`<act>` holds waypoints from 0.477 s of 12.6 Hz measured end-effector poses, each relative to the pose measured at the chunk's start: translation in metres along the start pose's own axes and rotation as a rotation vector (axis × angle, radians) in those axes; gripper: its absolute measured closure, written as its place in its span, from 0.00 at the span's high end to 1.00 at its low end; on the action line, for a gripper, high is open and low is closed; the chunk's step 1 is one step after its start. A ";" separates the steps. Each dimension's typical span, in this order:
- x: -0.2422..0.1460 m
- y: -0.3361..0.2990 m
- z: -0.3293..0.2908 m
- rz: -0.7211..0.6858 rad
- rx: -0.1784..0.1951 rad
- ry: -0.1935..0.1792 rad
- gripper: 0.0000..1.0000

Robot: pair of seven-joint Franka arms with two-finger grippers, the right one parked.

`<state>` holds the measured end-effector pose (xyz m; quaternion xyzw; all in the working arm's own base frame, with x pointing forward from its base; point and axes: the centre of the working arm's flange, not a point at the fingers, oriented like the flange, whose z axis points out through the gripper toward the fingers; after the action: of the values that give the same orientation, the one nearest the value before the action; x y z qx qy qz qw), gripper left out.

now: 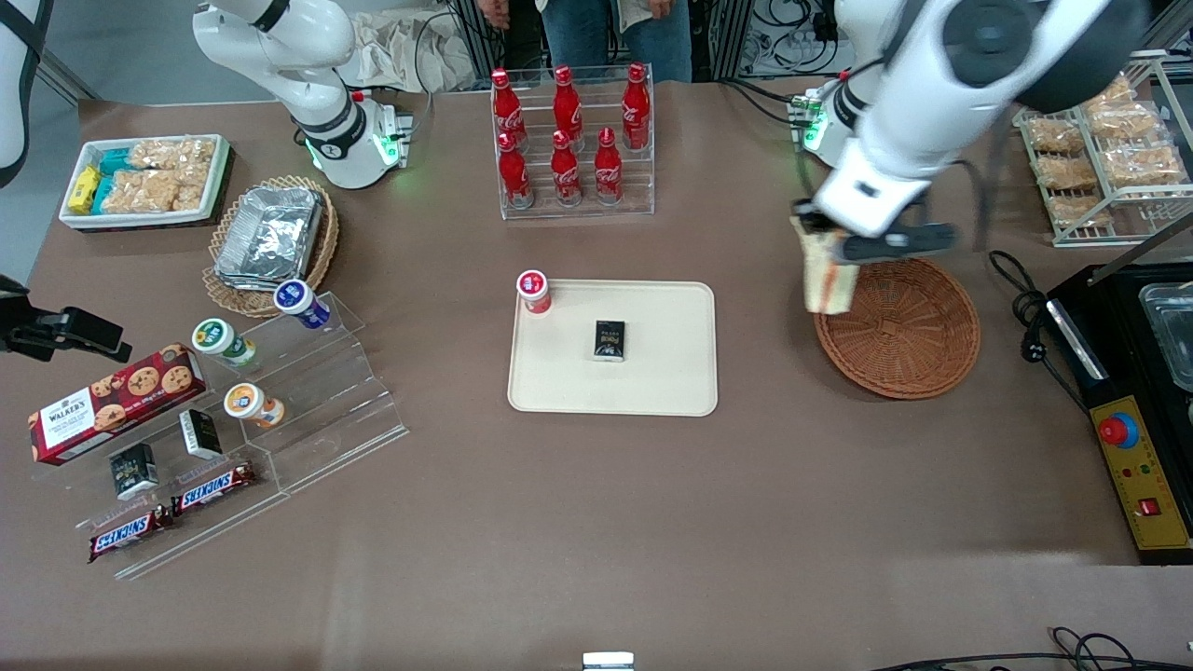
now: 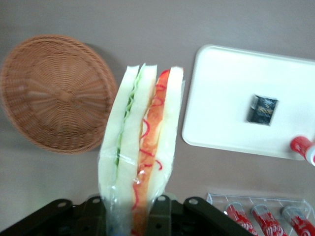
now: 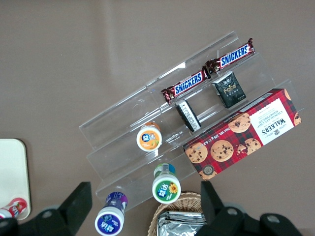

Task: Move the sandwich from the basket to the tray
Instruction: 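Lift the sandwich and carry it toward the white tray, then lower the sandwich onto the tray beside the black packet and release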

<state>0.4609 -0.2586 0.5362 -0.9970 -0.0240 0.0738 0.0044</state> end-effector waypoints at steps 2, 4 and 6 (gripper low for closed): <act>0.002 0.049 0.028 0.079 0.003 -0.018 0.21; 0.012 0.092 0.075 0.097 0.000 -0.026 0.21; 0.023 0.124 0.131 0.090 -0.002 -0.031 0.21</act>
<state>0.4701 -0.3811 0.4016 -0.9958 0.0208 0.0891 -0.0002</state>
